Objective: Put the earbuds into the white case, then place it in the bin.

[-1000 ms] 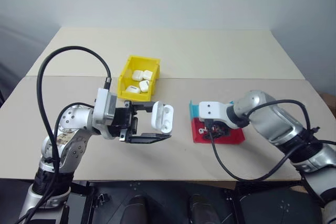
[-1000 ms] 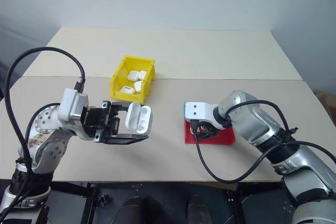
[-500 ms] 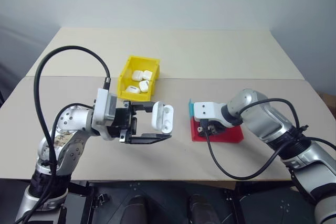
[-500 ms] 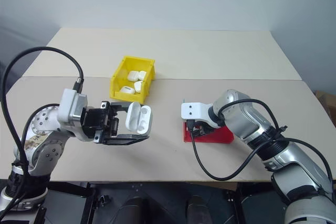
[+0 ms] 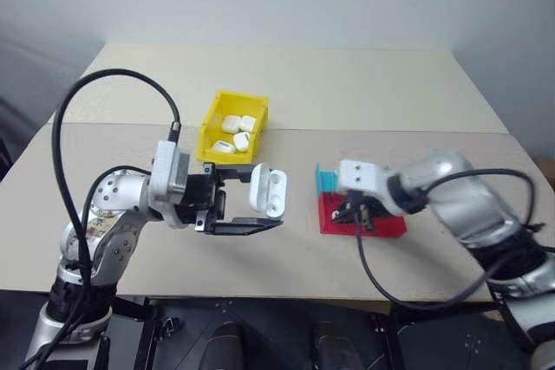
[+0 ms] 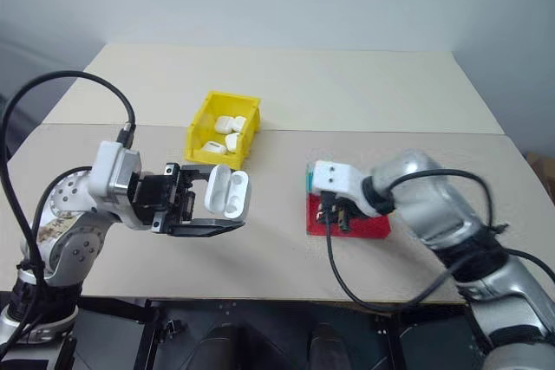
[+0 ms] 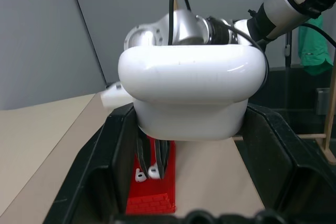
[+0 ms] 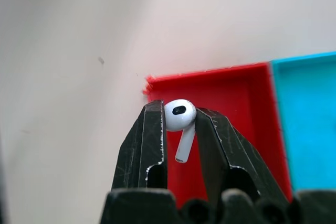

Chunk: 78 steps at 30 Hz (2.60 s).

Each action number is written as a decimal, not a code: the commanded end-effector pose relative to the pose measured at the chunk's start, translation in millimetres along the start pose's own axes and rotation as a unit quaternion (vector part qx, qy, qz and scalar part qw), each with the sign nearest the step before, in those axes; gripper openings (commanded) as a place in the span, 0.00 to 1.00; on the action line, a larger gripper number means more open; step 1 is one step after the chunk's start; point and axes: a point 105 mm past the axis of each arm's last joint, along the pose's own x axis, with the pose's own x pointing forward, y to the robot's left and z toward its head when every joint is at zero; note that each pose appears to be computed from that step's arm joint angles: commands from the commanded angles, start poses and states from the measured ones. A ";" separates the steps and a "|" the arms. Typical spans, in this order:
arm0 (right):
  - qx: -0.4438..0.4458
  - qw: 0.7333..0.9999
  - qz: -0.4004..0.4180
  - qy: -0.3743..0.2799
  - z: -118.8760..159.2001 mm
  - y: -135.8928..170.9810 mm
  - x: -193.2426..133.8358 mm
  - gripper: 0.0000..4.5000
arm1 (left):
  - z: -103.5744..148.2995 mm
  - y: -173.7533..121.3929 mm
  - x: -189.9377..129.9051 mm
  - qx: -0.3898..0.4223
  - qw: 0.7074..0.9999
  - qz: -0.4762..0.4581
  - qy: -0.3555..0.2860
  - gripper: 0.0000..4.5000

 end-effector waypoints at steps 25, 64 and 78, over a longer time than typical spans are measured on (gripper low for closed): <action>0.008 0.911 -0.050 -0.409 108.9 50.2 -35.4 0.14 | 5.5 23.2 30.9 -0.048 0.999 0.000 0.022 0.61; -0.001 0.901 -0.094 -0.424 103.9 41.5 -51.7 0.95 | 9.7 23.7 36.0 -0.047 0.999 0.010 0.006 0.61; -0.167 0.978 -0.123 -0.016 30.4 -58.5 -41.8 0.95 | 4.2 25.2 21.4 -0.036 0.999 0.023 0.025 0.61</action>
